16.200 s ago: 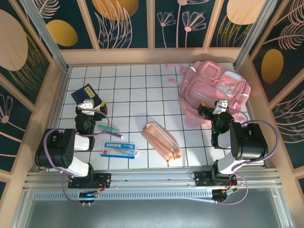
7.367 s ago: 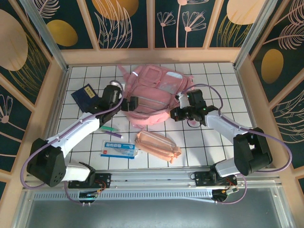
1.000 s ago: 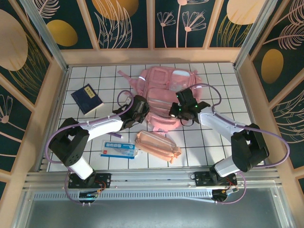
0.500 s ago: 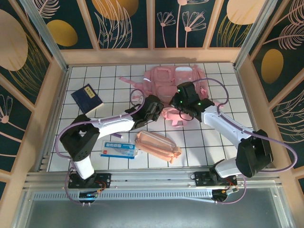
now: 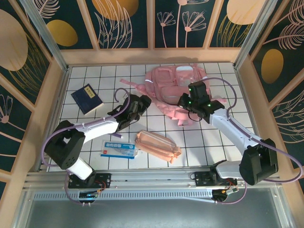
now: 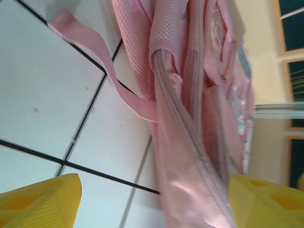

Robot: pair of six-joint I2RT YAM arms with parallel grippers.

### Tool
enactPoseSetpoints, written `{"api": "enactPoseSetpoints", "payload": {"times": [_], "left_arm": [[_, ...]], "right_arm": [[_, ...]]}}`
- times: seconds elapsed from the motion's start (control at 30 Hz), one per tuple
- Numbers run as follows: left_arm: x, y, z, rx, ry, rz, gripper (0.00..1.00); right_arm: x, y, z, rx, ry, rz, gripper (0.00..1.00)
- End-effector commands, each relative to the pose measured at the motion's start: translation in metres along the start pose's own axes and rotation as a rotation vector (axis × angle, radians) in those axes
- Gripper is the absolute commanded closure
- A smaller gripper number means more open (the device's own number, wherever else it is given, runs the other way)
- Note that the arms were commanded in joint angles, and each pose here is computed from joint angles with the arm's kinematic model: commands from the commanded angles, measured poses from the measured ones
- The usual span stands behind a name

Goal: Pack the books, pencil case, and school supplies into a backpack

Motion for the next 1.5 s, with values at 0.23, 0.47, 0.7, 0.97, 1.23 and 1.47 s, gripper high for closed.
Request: {"api": "enactPoseSetpoints", "payload": {"times": [0.23,0.47,0.7,0.97,1.23,1.47], "left_arm": [[0.077,-0.037,-0.007,0.243,0.097,-0.013,0.17],[0.097,-0.041,-0.01,0.182,0.1,-0.03,0.28],[0.092,-0.001,-0.006,0.082,0.046,0.069,0.99],[0.057,-0.083,-0.02,-0.016,0.08,-0.078,1.0],[0.052,-0.107,-0.1,-0.291,0.18,-0.117,1.0],[0.037,-0.118,-0.123,-0.303,0.121,-0.12,1.0]], "right_arm": [[-0.021,0.003,0.017,-0.036,-0.053,0.044,1.0],[-0.024,-0.005,0.016,-0.043,-0.058,0.027,1.0],[-0.02,-0.01,0.018,-0.061,-0.045,-0.003,1.0],[-0.01,-0.011,0.005,-0.071,-0.033,-0.148,1.0],[-0.004,-0.003,0.014,0.052,-0.044,-0.181,1.0],[0.003,0.006,0.018,0.097,-0.013,-0.092,1.0]]}}
Point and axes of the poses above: each hand's point on the last joint's axis, 136 mm out from that joint toward the fingers, its own x axis out along the fingers, its own y axis along the line the jaws close on, z = x × y, the point moved 1 cm from there along -x, back along the fingers, and after that the axes turned 2 degrees about -x, right-handed, at the moved point
